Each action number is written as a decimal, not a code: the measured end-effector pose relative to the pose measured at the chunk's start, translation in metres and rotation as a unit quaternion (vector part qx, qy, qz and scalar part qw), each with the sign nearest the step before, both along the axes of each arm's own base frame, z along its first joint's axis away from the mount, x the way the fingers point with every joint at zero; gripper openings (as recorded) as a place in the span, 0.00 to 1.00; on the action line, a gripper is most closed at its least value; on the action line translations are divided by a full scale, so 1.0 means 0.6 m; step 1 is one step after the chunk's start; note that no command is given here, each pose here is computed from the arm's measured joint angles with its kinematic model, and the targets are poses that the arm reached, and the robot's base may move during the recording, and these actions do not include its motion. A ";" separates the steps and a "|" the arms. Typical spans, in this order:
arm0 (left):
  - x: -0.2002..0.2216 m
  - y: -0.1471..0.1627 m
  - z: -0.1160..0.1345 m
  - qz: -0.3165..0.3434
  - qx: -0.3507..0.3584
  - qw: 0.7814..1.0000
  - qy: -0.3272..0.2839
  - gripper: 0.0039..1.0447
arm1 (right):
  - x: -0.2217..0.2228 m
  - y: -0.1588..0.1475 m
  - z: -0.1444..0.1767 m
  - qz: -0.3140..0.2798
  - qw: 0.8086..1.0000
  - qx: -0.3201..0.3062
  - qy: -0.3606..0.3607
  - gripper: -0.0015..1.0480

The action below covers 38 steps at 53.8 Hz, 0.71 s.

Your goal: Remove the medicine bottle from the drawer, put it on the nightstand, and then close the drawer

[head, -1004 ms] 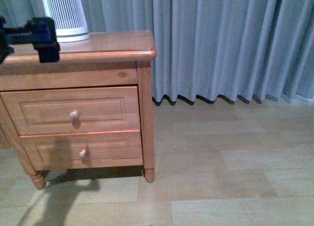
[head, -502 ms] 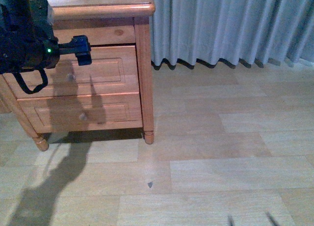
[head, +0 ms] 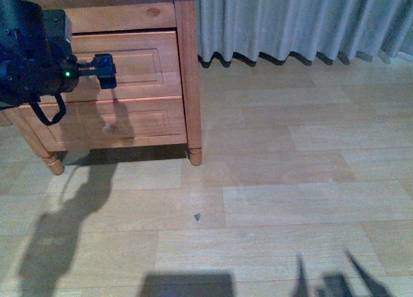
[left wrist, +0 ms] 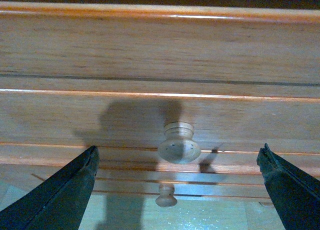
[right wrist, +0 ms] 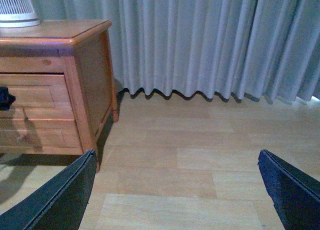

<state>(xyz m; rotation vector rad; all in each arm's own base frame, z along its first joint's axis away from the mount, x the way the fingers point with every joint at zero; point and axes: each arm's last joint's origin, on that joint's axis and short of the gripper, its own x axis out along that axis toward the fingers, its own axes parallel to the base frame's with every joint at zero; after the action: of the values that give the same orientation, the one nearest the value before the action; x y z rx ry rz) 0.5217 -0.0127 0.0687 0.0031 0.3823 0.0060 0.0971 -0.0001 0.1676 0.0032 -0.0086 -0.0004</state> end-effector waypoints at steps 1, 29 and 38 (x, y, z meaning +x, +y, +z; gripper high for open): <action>0.000 0.000 -0.001 -0.001 0.002 1.000 -0.001 0.94 | 0.000 0.000 0.000 0.000 1.000 0.000 0.000 0.93; 0.008 -0.024 -0.007 -0.031 0.038 0.998 -0.033 0.94 | 0.000 0.000 0.000 0.000 1.000 0.000 0.000 0.93; 0.010 -0.035 -0.016 -0.039 0.041 0.998 -0.030 0.94 | 0.000 0.000 0.000 0.000 1.000 0.000 0.000 0.93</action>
<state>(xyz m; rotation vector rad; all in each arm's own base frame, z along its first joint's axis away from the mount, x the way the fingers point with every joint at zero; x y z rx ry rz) 0.5277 -0.0337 0.0592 0.0995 0.3214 -0.0555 0.0971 -0.0001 0.1676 0.0032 -0.0086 -0.0004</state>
